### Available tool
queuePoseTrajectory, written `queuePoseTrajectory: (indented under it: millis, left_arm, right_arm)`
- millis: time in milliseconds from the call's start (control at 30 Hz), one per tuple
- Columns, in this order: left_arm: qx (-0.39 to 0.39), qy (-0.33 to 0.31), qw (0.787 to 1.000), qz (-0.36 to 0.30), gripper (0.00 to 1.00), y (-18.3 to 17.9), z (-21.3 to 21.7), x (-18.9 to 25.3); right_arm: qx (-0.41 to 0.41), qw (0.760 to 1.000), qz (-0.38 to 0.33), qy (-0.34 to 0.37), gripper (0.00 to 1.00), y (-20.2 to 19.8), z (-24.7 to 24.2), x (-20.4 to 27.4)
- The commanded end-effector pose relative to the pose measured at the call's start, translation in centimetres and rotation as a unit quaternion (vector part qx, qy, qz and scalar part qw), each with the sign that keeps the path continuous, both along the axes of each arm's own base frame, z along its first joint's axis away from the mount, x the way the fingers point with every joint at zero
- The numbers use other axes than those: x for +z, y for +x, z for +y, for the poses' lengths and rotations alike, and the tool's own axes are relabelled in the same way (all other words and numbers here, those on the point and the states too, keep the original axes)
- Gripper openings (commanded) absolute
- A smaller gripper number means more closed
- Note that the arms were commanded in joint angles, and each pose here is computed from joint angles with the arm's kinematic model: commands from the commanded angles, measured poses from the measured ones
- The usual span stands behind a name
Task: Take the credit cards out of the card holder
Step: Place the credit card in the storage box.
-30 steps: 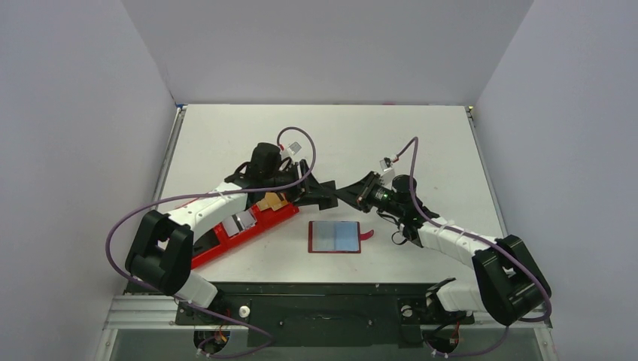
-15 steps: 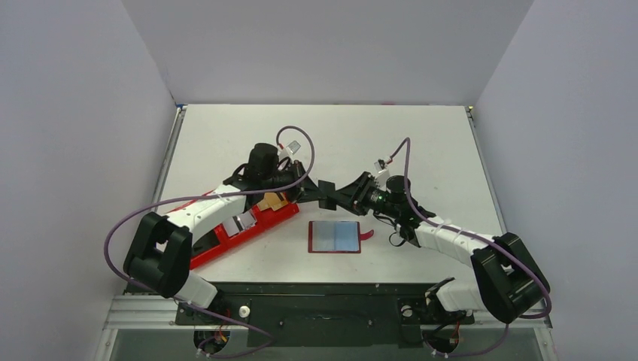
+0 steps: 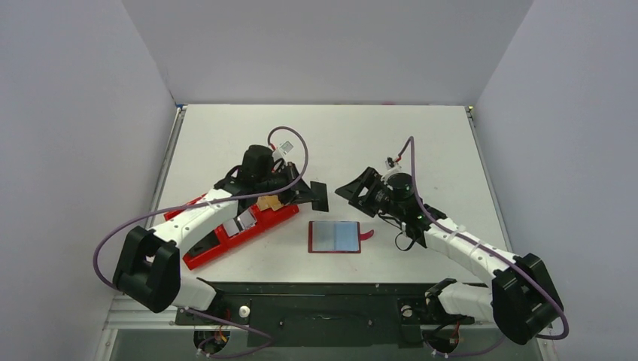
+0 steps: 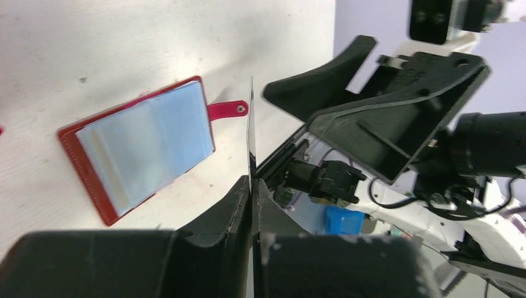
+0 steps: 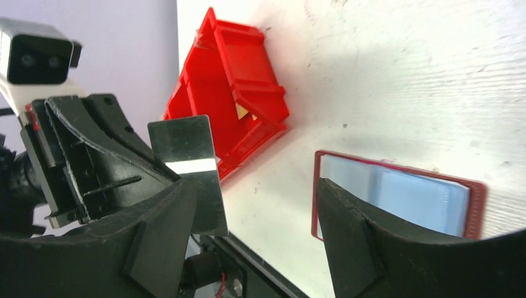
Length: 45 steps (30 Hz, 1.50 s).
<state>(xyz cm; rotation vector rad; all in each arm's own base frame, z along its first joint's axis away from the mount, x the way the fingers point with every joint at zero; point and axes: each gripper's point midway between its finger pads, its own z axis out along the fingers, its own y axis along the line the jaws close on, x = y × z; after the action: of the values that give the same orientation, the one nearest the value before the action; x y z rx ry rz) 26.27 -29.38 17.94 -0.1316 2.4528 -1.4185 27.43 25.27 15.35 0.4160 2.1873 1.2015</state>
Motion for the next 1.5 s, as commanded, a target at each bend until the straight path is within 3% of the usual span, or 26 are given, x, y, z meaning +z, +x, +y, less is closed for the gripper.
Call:
queuePoseTrajectory:
  millis: [0, 133, 300, 533, 933, 1133, 1233, 1467]
  left_arm:
    - [0.034, 0.058, 0.997, -0.039, 0.00, 0.8, 2.7, 1.1]
    - [0.074, 0.133, 0.987, -0.052, 0.00, 1.3, 6.7, 1.0]
    - [0.153, 0.243, 0.956, -0.054, 0.00, 1.5, 13.5, 1.1]
    - [0.253, 0.395, 0.883, -0.012, 0.00, -0.8, 23.4, 0.2]
    - [0.352, 0.526, 0.769, 0.088, 0.00, -5.7, 33.1, -1.5]
    - [0.359, 0.540, 0.753, 0.111, 0.00, -5.8, 34.1, -1.9]
    - [0.358, 0.521, 0.764, 0.126, 0.00, -5.6, 33.9, -3.0]
    - [0.379, 0.492, 0.769, 0.155, 0.00, -4.6, 34.0, -5.8]
  right_arm:
    - [-0.040, 0.997, -0.038, -0.059, 0.67, 1.1, -2.1, 1.7]
    - [-0.053, 0.994, -0.039, -0.092, 0.69, 0.9, -3.3, 1.4]
    - [-0.072, 0.988, -0.046, -0.131, 0.71, 1.0, -4.8, 1.2]
    - [-0.068, 0.983, -0.051, -0.160, 0.72, 0.8, -5.6, 0.9]
    - [-0.051, 0.979, -0.040, -0.192, 0.72, 0.7, -6.0, -0.9]
    - [-0.049, 0.978, -0.037, -0.199, 0.72, 1.3, -6.1, -1.1]
    - [-0.045, 0.978, -0.036, -0.201, 0.72, 1.5, -6.1, -1.3]
    - [-0.031, 0.980, -0.026, -0.192, 0.72, 1.4, -5.8, -1.9]
